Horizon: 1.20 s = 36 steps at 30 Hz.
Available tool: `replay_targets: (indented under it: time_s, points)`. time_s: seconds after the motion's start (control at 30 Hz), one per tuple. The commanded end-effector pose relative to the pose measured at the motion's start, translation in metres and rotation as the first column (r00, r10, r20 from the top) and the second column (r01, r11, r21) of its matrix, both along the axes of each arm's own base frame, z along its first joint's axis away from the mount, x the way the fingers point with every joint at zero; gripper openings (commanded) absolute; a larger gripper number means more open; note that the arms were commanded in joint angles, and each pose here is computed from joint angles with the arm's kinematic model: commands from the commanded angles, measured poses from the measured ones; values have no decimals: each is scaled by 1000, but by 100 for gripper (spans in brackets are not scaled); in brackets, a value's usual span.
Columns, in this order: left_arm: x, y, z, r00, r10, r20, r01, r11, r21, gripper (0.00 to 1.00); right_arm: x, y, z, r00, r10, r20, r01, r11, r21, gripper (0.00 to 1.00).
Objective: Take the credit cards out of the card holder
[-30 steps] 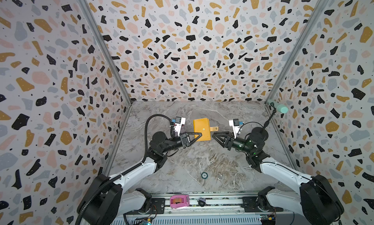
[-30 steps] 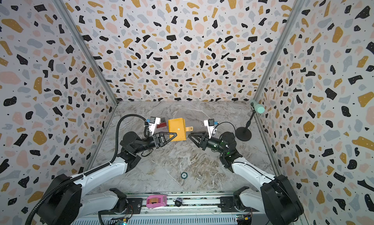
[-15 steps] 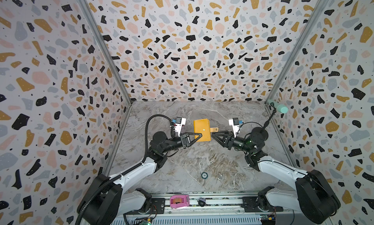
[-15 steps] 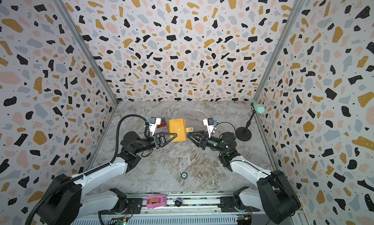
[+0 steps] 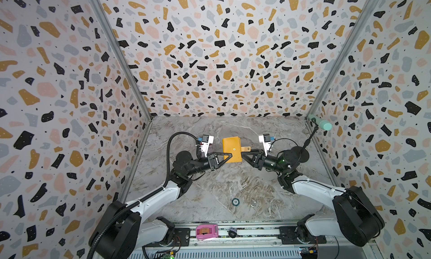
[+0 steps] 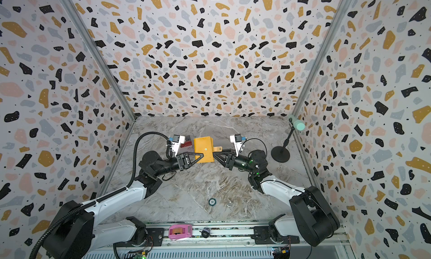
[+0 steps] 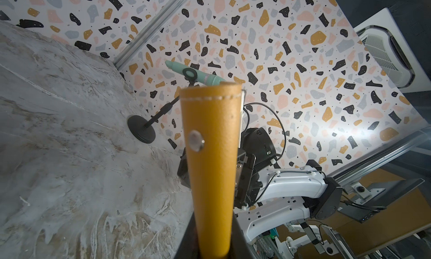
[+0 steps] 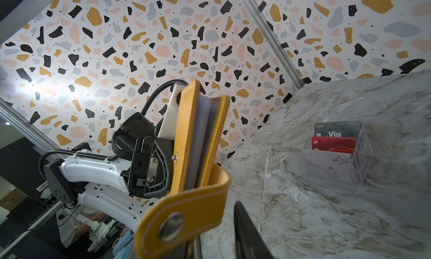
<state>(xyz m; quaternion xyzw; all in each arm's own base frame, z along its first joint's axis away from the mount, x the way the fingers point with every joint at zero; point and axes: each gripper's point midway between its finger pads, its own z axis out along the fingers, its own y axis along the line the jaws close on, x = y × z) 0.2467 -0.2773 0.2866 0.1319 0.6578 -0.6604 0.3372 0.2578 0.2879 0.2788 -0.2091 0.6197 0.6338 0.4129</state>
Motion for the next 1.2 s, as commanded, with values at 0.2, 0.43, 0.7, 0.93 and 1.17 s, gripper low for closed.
replay_targets:
  time_s: [0.2, 0.43, 0.7, 0.93, 1.17]
  points:
    - [-10, 2, 21, 995, -18, 96, 22, 999, -40, 2, -5, 4, 26, 998, 29, 55, -32, 997, 70, 26]
    - [-8, 2, 20, 996, -14, 91, 18, 999, -45, 2, -10, 6, 31, 996, 64, 64, -70, 993, 92, 17]
    - [-8, 2, 18, 996, -11, 90, 15, 999, -40, 5, -9, 5, 31, 997, 48, 56, -53, 995, 90, 5]
    - [3, 5, 3, 994, 58, 96, -65, 996, 67, 30, -8, 2, 29, 998, 22, 50, -26, 997, 76, 0]
    - [20, 24, -14, 966, 209, 151, -241, 939, 245, 57, -4, -1, 24, 999, -11, 34, 9, 999, 44, 0]
